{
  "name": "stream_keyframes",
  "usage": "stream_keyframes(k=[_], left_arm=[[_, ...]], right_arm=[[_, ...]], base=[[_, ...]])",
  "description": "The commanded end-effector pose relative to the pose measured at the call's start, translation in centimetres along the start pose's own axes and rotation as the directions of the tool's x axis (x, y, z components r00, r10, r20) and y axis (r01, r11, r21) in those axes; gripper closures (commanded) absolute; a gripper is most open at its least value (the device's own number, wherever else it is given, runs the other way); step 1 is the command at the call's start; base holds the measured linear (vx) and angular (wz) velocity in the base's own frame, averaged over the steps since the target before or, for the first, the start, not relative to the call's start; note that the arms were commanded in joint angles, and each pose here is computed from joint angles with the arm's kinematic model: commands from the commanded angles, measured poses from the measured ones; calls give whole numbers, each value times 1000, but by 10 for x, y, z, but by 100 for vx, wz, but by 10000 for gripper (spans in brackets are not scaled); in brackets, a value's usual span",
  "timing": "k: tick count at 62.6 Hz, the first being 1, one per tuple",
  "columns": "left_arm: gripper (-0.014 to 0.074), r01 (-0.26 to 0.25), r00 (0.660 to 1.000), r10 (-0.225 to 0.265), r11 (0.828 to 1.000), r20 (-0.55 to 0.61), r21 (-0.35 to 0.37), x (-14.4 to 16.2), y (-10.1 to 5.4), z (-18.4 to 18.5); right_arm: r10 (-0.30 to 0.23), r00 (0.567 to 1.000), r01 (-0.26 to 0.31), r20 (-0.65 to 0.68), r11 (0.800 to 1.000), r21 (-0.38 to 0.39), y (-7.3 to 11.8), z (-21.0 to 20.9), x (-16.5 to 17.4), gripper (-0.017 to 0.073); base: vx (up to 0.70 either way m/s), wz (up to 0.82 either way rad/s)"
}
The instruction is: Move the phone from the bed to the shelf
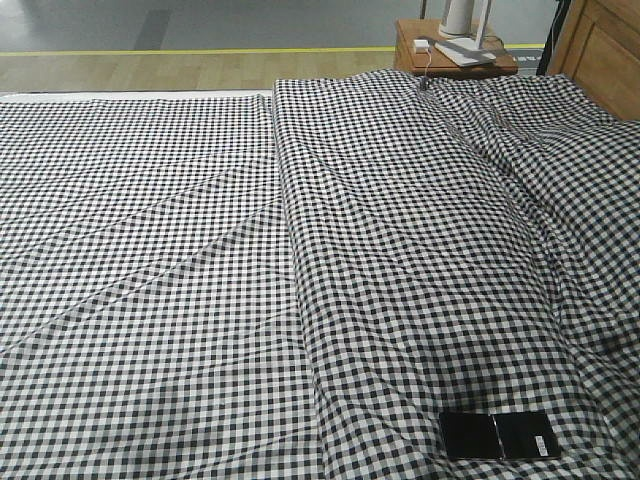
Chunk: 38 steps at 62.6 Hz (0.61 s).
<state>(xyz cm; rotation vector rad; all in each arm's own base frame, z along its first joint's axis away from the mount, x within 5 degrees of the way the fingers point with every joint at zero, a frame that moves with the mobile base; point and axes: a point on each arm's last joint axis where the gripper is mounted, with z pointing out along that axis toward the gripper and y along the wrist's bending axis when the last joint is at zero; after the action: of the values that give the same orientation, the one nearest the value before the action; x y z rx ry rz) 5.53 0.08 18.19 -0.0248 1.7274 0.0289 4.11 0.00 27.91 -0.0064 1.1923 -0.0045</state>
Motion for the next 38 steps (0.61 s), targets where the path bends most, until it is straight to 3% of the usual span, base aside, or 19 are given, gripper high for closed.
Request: stream_keyframes(k=[1,19,28,38], left_arm=[[593,10,997,-10,1000,77,-9,-6,1,-1],[593,10,997,-10,1000,77,-9,-6,1,-1],[593,10,997,-10,1000,77,-9,-6,1,-1],[593,10,997,-10,1000,77,-9,-6,1,-1]], right_arm=[[-46,992,45,118,999,9,0,10,-41,564],[-50,999,50,15,999,3,-1,66,-100,564],[-50,990,50,-135,999,-7,-1,105,-104,563],[-50,951,47,-304,999,-17,-1,147,-81,547]], base=[[0,0],[0,0],[0,0],[0,0]])
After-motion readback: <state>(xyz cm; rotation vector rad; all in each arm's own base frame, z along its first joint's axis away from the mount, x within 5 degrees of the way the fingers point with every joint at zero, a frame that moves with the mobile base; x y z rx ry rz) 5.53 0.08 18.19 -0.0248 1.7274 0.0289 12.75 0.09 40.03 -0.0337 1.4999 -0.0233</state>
